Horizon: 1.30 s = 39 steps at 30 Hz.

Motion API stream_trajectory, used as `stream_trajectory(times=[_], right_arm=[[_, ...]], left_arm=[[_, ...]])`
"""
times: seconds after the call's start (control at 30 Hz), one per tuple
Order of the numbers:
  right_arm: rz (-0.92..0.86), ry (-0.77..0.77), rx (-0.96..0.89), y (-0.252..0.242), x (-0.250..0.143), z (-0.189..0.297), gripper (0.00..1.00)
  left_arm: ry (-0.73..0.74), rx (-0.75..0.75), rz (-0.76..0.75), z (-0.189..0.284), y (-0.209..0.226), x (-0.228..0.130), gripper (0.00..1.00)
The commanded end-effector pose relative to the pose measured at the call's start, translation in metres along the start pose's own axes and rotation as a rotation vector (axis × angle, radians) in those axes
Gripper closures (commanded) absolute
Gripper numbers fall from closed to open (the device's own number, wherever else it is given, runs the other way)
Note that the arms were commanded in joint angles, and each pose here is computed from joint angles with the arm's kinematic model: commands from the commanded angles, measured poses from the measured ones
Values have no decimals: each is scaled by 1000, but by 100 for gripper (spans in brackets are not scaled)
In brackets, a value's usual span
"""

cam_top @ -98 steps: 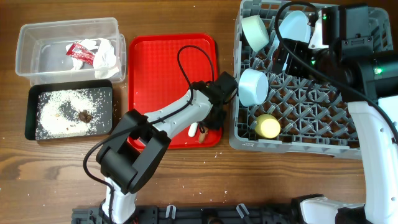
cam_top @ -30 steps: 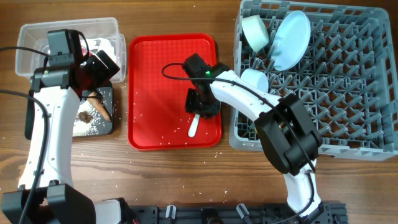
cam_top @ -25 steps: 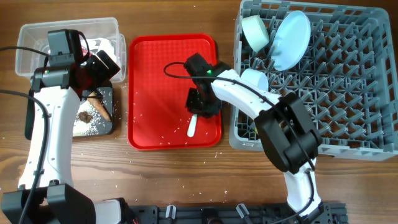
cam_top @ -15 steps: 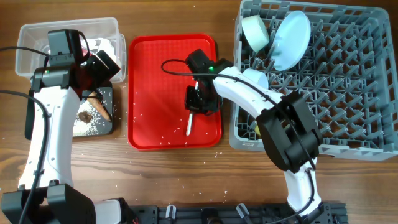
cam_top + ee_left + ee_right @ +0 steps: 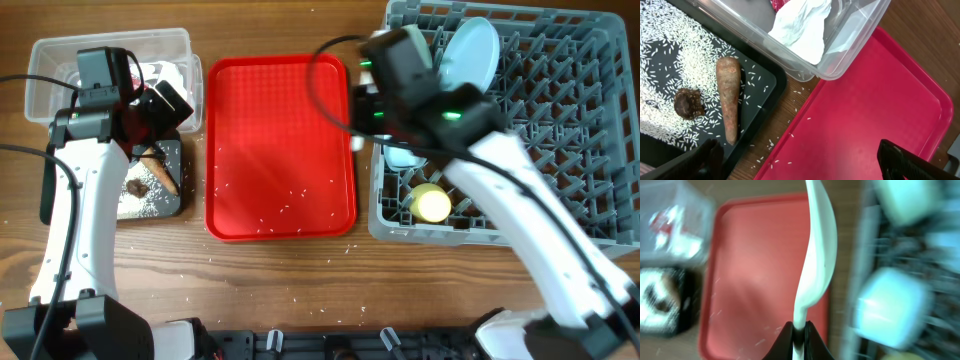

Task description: Sort waste into correct bins and load items into the dishwasher rack

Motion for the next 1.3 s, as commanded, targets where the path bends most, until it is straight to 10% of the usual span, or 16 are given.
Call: stream_trajectory(times=[0.0, 0.37, 0.4, 0.43, 0.57, 0.67, 1.07, 1.27], right_arm=[[-217, -60, -206, -71, 6, 32, 96], [-844, 27, -536, -206, -61, -6, 96], [-855, 32, -512, -207, -66, -19, 91], [-862, 46, -473, -204, -73, -33, 61], [-857, 84, -392, -195, -81, -49, 61], [-681, 124, -230, -176, -74, -50, 0], [-330, -424, 53, -113, -63, 171, 0], [-368, -564, -265, -145, -114, 224, 0]], left_arm=[[-10, -18, -18, 4, -5, 2, 0], [-10, -18, -18, 4, -5, 2, 0], [-10, -18, -18, 4, -5, 2, 0], [-10, -18, -18, 4, -5, 2, 0], [-10, -18, -18, 4, -5, 2, 0], [-10, -18, -18, 4, -5, 2, 0], [-10, -18, -18, 4, -5, 2, 0], [-10, -18, -18, 4, -5, 2, 0]])
Point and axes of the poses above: each gripper's point midway between its finger pads, its own z axis back along the fingers, its own y axis along the line the jaws close on, x = y × z, the point moved 4 cm from there along z, back along the fingers, and after that the axes turned 10 degrees about z, right-handed, at the moved point
